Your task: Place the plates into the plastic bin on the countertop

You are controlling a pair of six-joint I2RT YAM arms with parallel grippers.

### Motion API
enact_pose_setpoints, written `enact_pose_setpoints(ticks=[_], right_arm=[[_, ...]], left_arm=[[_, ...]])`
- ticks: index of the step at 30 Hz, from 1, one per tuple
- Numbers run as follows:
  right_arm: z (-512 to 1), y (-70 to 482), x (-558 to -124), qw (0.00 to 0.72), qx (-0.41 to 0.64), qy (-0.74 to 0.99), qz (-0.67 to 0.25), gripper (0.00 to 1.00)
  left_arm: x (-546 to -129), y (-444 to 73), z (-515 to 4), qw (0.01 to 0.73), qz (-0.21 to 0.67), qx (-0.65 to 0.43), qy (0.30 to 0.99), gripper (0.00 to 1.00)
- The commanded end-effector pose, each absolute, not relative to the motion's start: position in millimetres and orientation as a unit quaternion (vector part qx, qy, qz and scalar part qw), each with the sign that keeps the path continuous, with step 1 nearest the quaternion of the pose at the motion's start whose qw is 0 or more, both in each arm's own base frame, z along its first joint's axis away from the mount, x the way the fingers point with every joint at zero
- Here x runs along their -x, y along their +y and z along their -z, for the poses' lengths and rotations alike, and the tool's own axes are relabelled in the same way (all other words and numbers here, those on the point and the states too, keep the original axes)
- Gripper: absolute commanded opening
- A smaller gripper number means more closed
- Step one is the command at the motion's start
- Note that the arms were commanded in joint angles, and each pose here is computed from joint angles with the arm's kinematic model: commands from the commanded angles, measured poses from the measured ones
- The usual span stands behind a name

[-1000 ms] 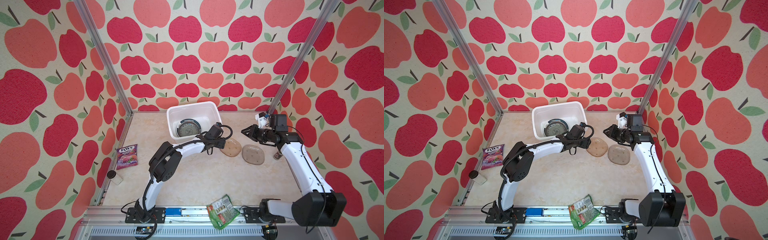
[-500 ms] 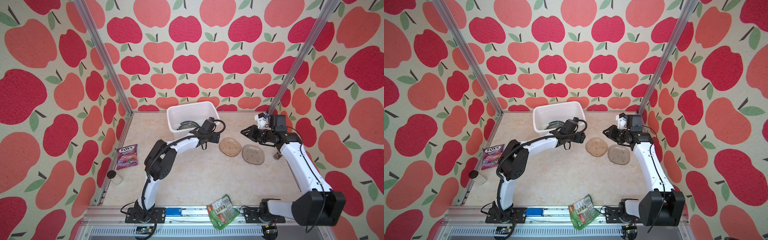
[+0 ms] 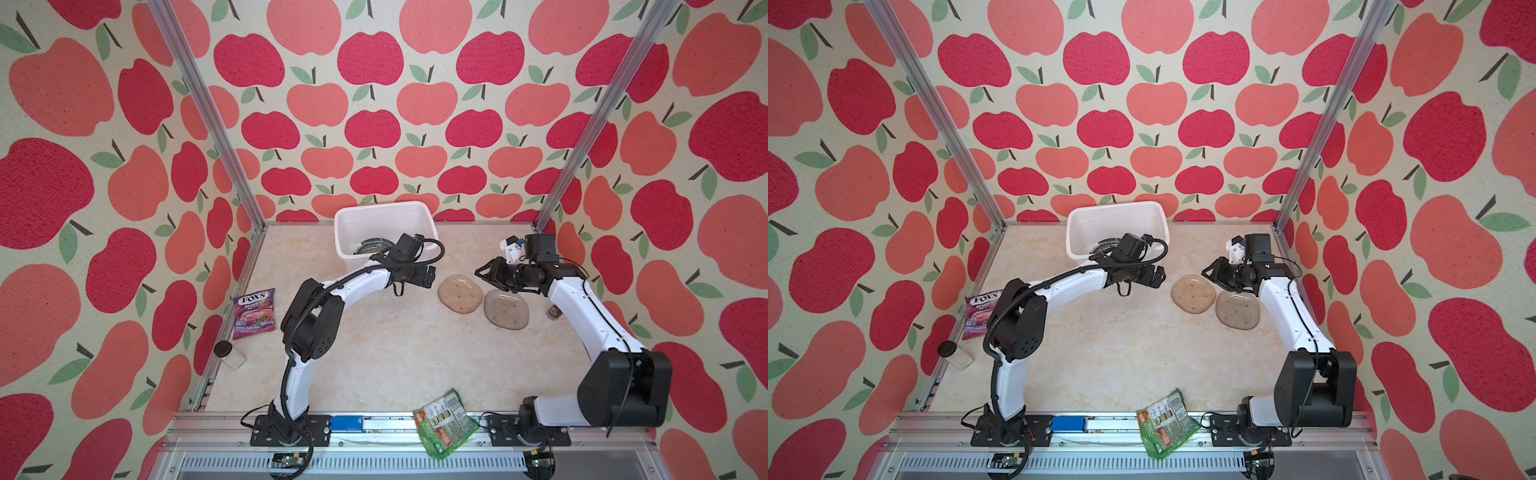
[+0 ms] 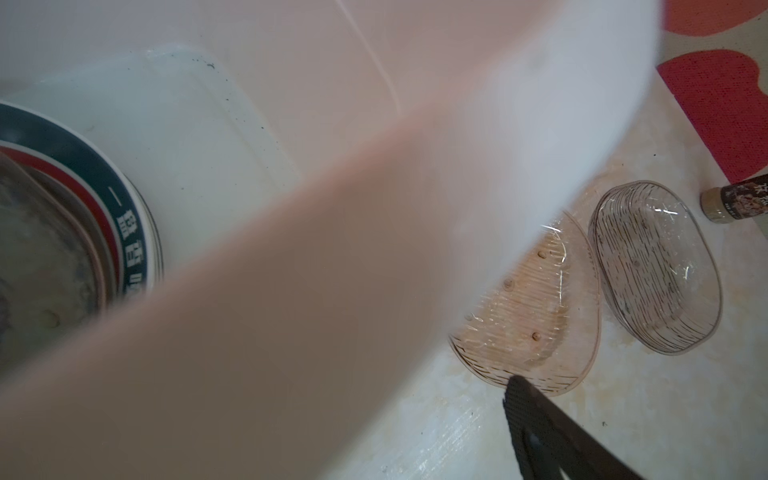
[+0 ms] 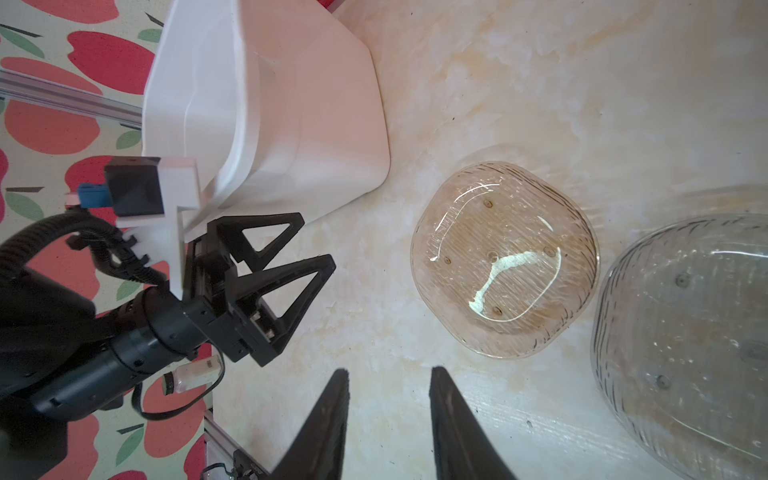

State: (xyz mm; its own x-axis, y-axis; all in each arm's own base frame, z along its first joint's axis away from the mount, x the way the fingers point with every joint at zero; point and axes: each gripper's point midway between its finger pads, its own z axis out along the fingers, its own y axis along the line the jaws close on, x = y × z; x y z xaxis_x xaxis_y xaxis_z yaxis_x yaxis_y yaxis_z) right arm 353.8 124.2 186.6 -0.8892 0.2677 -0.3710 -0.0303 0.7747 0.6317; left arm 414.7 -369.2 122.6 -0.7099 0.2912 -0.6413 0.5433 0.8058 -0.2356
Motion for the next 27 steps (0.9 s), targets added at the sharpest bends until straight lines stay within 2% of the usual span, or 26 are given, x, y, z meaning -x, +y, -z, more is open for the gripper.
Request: enact_pose_setpoints(ticks=[1,6,14,19,27], right_arm=[[-169.8,123.3,-354.5,0.223,-0.051,0.922,-0.313,0.36],[-152.2,122.1,-355.6,0.208,-0.053,0.927,-0.308,0.38],[-136.9,122.0,-353.8,0.191,-0.064,0.926,-0.320,0.38],[-139.3,118.8,-353.8,0.200,-0.062,0.925,-0.317,0.37],[-145.1,119.6,-351.1,0.212,-0.060,0.919,-0.327,0.34]], left_arm=[[-387.2,-369.2,-148.8,0.306,0.211,-0.265,0.890,0.99],[-361.7,-363.8,-152.4,0.316,0.193,-0.273,0.888,0.99],[-327.1,-381.3,-111.3,0.271,0.204,-0.272,0.900,0.95],[-326.0,-389.4,-87.9,0.255,0.215,-0.247,0.910,0.92],[-346.6,-392.4,-61.1,0.260,0.162,-0.226,0.925,0.82]])
